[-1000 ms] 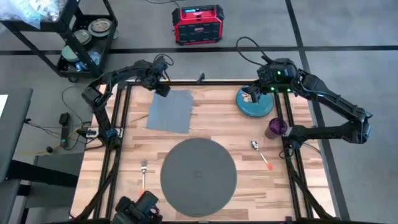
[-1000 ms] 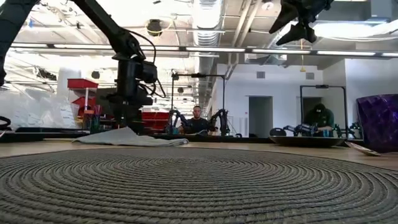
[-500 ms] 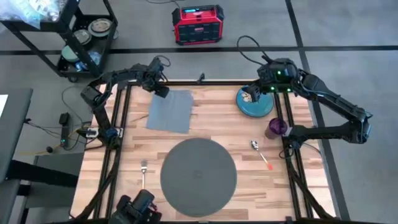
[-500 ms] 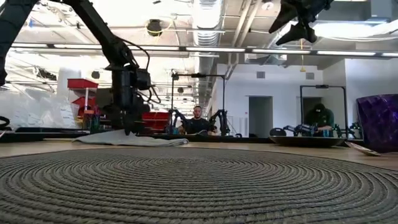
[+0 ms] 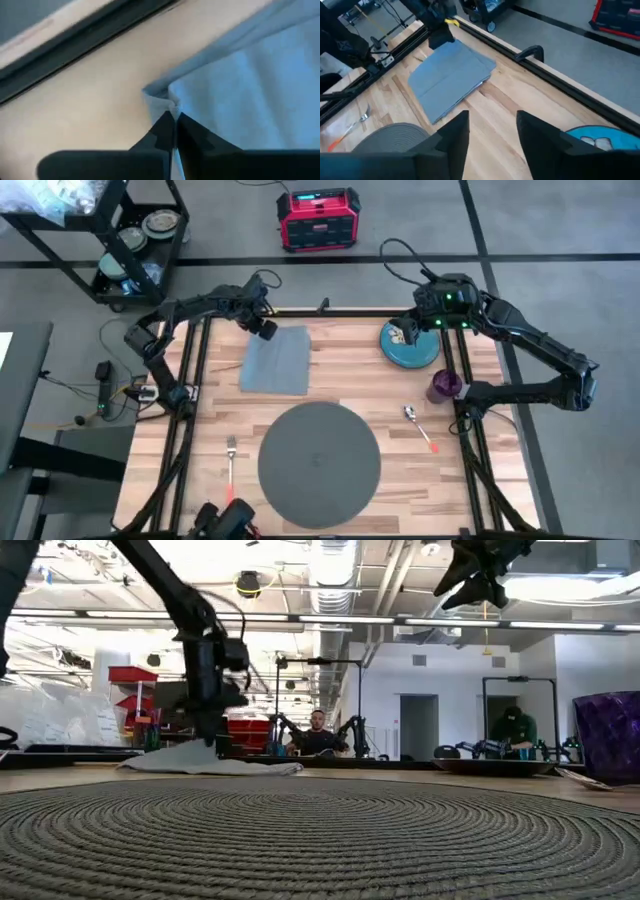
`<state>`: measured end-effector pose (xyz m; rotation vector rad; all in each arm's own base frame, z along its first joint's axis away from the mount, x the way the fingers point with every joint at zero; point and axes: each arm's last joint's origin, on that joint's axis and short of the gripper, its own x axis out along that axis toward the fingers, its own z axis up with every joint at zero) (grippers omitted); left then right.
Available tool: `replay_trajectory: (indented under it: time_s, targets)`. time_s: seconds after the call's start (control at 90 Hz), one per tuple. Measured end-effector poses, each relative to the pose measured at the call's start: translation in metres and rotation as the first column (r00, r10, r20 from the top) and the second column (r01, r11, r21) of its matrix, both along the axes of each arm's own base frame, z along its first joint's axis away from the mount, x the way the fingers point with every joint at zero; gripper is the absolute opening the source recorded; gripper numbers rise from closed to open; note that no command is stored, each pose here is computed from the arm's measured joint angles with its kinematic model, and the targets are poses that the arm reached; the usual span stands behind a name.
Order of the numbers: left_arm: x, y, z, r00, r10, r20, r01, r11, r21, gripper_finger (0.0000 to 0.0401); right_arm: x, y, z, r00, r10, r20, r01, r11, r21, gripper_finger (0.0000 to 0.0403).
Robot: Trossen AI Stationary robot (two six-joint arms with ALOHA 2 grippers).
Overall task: Set table place
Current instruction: Fold the gray table napkin
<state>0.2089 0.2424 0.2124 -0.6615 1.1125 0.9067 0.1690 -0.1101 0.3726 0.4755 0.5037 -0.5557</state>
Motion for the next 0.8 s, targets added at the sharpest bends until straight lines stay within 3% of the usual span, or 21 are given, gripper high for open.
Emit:
replay_trajectory:
  time_s: [0.167,0.344,0.489,0.578,0.8]
  targets:
    - [0.008,-0.032,0.048,0.983,0.022,0.181,-0.042,0.993,0.107,0.0000,0.000,0.000,0.000,1.000,-0.001,-0.003,0.001,1.000,0.001,0.0150]
    - [0.020,-0.072,0.085,0.932,-0.005,0.362,-0.054,0.987,0.152,0.0000,0.000,0.000,0.000,1.000,0.001,-0.004,-0.001,1.000,-0.001,0.0153]
    - [0.043,-0.100,0.113,0.891,-0.066,0.450,-0.028,0.980,0.199,0.0000,0.000,0.000,0.000,1.000,0.002,-0.004,-0.002,1.000,-0.002,0.0152]
    - [0.060,-0.113,0.137,0.836,-0.123,0.534,-0.017,0.968,0.250,0.0000,0.000,0.000,0.000,1.000,0.011,-0.010,-0.011,1.000,-0.013,0.0153]
    - [0.096,-0.126,0.186,0.762,-0.249,0.598,0.032,0.936,0.349,0.0000,-0.002,-0.003,0.000,1.000,-0.002,-0.011,0.002,1.000,-0.015,0.0155]
